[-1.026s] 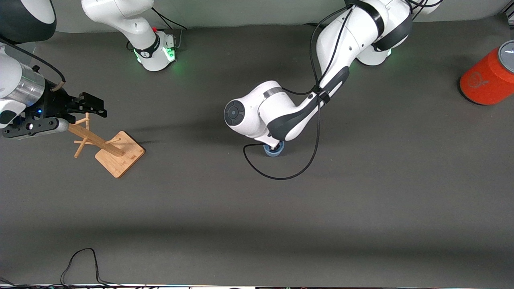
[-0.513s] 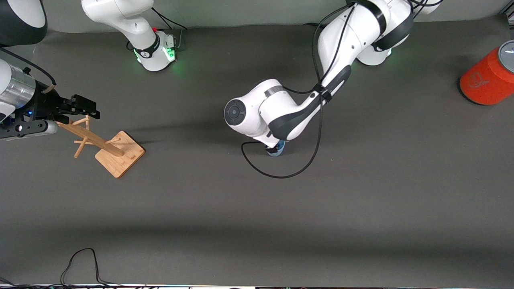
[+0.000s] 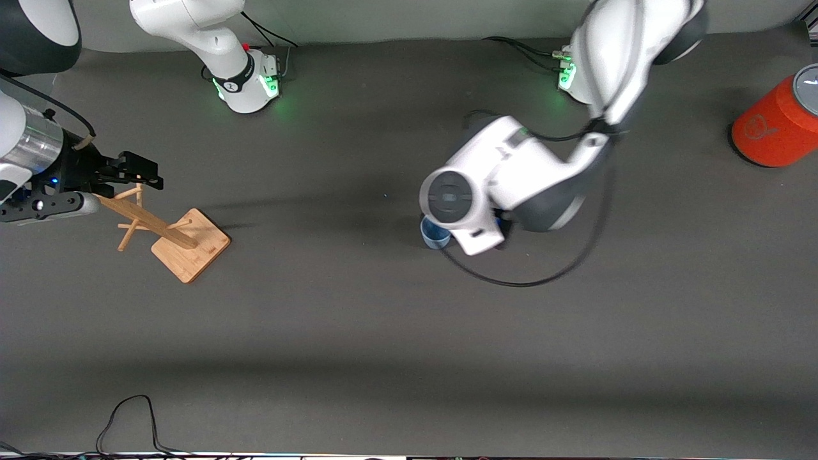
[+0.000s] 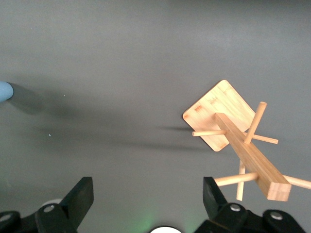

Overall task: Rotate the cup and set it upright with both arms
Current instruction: 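Open the left gripper and retract it from the upright cup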

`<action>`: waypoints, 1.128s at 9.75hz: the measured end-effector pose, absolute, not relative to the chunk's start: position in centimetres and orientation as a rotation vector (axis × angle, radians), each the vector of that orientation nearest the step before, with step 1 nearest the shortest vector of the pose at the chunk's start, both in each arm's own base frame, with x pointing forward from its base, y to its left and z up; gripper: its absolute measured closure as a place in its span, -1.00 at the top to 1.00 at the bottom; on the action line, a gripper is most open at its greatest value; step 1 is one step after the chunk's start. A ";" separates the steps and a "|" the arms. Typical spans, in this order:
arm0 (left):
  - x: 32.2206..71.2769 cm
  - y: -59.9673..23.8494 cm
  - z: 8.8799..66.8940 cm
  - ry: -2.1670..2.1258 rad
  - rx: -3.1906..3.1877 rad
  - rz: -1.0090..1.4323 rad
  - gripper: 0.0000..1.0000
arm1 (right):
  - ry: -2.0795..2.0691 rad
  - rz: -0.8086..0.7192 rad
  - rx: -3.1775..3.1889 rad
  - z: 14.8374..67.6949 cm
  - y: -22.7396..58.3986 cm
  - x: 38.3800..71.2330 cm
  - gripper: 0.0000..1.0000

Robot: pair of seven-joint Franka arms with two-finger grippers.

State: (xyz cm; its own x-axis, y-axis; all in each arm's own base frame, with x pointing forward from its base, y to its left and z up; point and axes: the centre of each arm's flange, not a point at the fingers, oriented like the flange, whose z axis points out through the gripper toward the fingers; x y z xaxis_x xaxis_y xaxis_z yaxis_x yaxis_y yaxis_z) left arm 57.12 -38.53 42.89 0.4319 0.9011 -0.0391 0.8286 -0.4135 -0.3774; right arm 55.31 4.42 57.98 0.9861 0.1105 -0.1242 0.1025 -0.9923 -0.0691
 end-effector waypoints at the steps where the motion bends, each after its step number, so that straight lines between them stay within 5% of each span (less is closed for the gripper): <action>1: 58.7 -34.6 45.6 -1.407 -2.481 0.367 1.00 | -0.173 0.206 -3.068 57.8 4.7 55.3 1.00; 6: 62.2 -15.9 49.6 -0.924 -2.771 0.454 1.00 | -0.150 0.231 -3.071 58.3 3.7 54.8 1.00; 11: 59.8 -0.8 55.3 -0.309 -2.996 0.430 1.00 | -0.148 0.215 -3.071 59.0 3.6 54.5 1.00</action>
State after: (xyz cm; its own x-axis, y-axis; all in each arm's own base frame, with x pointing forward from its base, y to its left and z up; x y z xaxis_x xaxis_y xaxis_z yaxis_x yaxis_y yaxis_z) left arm 59.77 -0.81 55.32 0.9395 0.2136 -0.2679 0.1856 -0.9745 -0.1262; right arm 54.54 3.61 58.96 0.9857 0.1000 -0.1358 0.0917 -0.9936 -0.0661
